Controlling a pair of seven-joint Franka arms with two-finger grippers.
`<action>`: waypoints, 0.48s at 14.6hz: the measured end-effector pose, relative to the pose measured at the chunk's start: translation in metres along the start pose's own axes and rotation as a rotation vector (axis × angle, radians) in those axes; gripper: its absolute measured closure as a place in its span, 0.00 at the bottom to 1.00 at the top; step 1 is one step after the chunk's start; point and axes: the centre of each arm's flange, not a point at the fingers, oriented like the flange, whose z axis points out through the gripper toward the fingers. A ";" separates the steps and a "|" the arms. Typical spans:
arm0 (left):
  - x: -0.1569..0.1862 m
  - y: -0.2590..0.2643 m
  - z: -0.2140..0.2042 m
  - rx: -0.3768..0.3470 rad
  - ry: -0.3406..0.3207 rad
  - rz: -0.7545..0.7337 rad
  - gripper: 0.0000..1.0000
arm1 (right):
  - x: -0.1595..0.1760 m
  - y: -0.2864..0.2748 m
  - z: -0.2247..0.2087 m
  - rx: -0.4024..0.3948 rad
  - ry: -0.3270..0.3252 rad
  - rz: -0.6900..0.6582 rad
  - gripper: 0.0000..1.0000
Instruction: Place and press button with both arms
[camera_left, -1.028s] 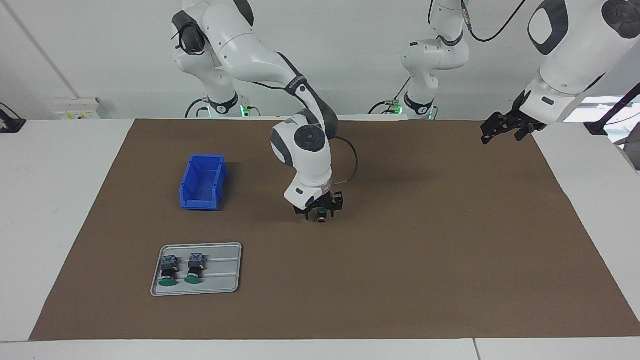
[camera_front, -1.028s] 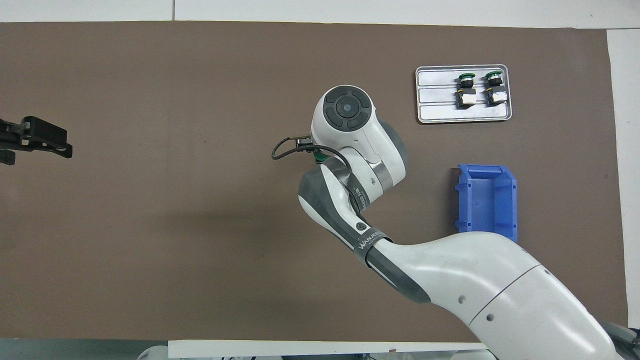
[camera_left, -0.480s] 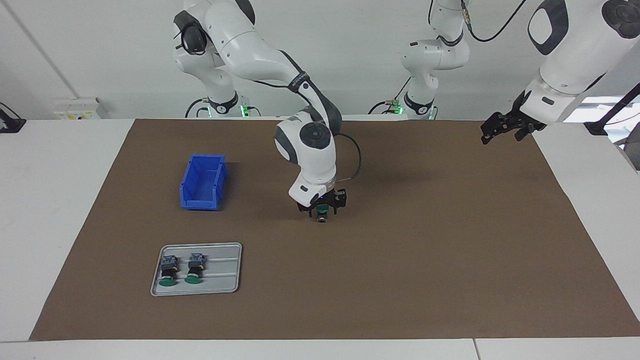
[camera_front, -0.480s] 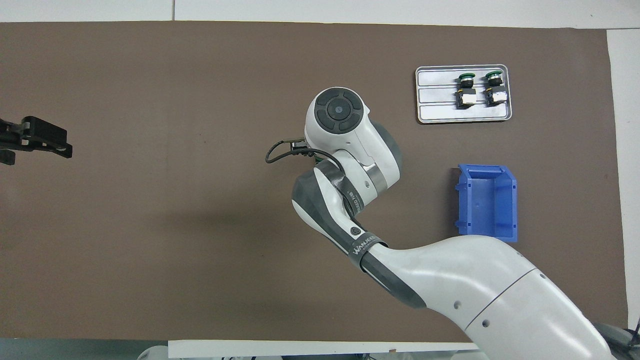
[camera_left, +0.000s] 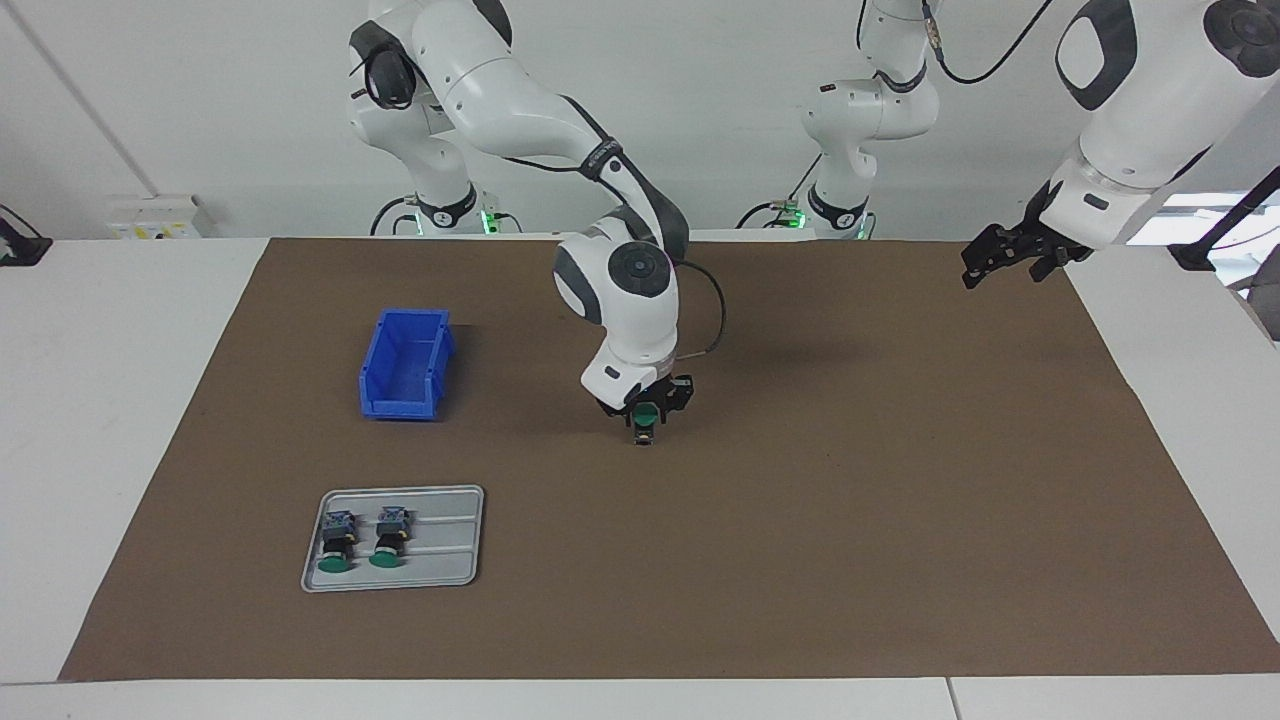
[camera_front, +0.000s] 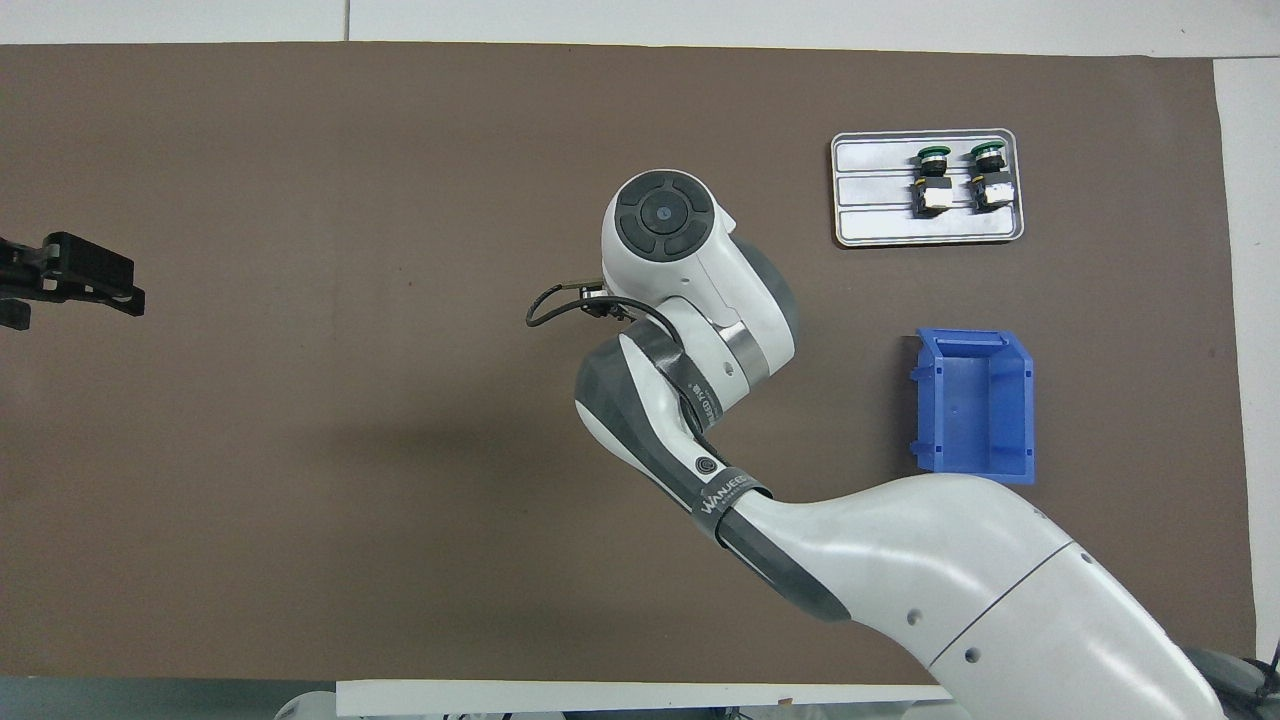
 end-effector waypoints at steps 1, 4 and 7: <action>0.000 0.000 0.000 0.000 0.000 0.000 0.00 | 0.001 0.000 -0.002 0.001 0.003 0.001 0.53; 0.000 0.000 0.000 0.000 0.000 0.000 0.00 | 0.002 0.000 -0.003 0.001 0.003 0.002 0.59; 0.000 0.000 0.000 0.000 0.000 0.000 0.00 | 0.002 0.002 -0.002 -0.004 -0.002 0.004 0.59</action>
